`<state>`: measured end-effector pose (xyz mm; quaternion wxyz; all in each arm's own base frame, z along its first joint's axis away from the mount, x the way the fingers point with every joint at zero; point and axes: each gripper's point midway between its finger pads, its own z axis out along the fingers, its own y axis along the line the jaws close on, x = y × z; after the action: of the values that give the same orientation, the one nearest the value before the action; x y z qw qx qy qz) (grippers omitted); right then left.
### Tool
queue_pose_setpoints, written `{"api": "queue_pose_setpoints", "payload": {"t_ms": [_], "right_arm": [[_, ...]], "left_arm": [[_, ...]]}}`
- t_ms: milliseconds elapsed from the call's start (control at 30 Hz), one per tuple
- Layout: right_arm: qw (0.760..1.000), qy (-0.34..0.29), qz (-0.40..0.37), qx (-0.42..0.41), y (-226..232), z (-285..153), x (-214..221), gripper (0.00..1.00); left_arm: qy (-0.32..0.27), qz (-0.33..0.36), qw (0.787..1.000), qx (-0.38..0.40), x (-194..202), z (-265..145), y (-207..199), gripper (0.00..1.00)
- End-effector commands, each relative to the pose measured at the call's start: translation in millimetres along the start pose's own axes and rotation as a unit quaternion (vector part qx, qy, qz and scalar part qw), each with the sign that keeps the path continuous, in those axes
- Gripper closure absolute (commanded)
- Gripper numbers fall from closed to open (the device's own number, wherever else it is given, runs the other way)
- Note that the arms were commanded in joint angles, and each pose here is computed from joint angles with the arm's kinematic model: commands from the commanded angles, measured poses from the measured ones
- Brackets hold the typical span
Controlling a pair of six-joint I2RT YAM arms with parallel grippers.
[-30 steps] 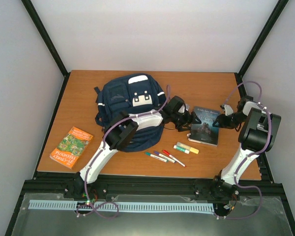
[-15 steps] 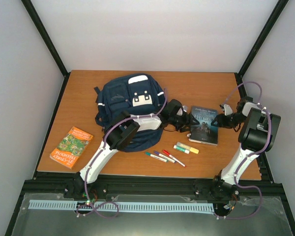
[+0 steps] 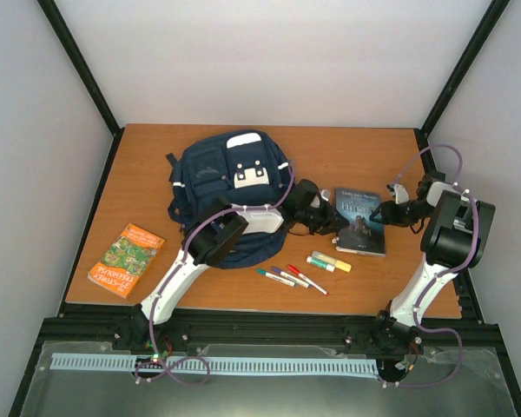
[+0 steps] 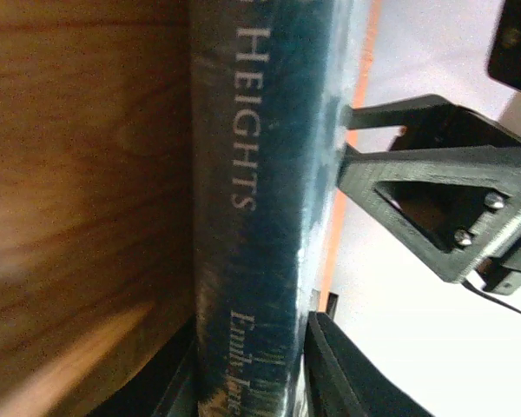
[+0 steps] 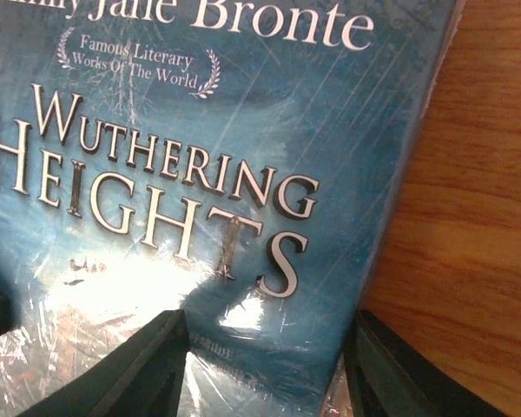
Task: Pack the student bag
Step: Pick up the book from the center of the board.
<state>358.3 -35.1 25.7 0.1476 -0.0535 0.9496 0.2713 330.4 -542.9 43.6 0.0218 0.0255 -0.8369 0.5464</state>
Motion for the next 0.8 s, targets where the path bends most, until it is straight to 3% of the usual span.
{"api": "queue_pose_setpoints", "payload": {"t_ms": [0,100,133,167,200,367,567,667,767], "right_arm": [[0.995,0.078,0.031,-0.058,30.8,32.3,43.6,0.48],[0.995,0.061,0.033,-0.073,36.2,24.8,36.5,0.39],[0.995,0.054,0.036,-0.077,37.3,20.0,33.0,0.29],[0.995,0.047,0.041,-0.083,38.8,14.1,30.2,0.04],[0.994,0.036,0.047,-0.088,40.1,6.3,26.7,0.00],[0.997,-0.024,0.041,-0.066,42.2,-41.8,11.0,0.00],[0.995,-0.098,-0.026,0.022,58.0,-97.2,-10.6,0.00],[0.981,-0.160,-0.048,0.095,53.4,-124.5,-20.7,0.00],[0.953,-0.253,-0.062,0.156,52.6,-161.9,-30.0,0.00]], "left_arm": [[-0.002,0.106,0.985,0.135,17.9,-16.1,-107.3,0.76],[-0.006,0.108,0.985,0.135,19.5,-19.9,-107.6,0.85],[-0.006,0.108,0.985,0.135,20.3,-21.0,-108.0,0.87],[-0.005,0.108,0.985,0.135,21.5,-22.3,-108.2,0.88],[-0.004,0.109,0.984,0.137,22.9,-24.6,-110.4,0.90],[-0.011,0.158,0.979,0.125,32.8,-46.5,-130.5,0.99],[-0.041,0.258,0.964,0.052,43.7,-83.8,-136.4,0.99],[-0.049,0.281,0.957,0.048,50.4,-104.6,-140.3,0.99],[-0.066,0.305,0.949,0.045,54.4,-130.4,-148.5,0.99]]}}
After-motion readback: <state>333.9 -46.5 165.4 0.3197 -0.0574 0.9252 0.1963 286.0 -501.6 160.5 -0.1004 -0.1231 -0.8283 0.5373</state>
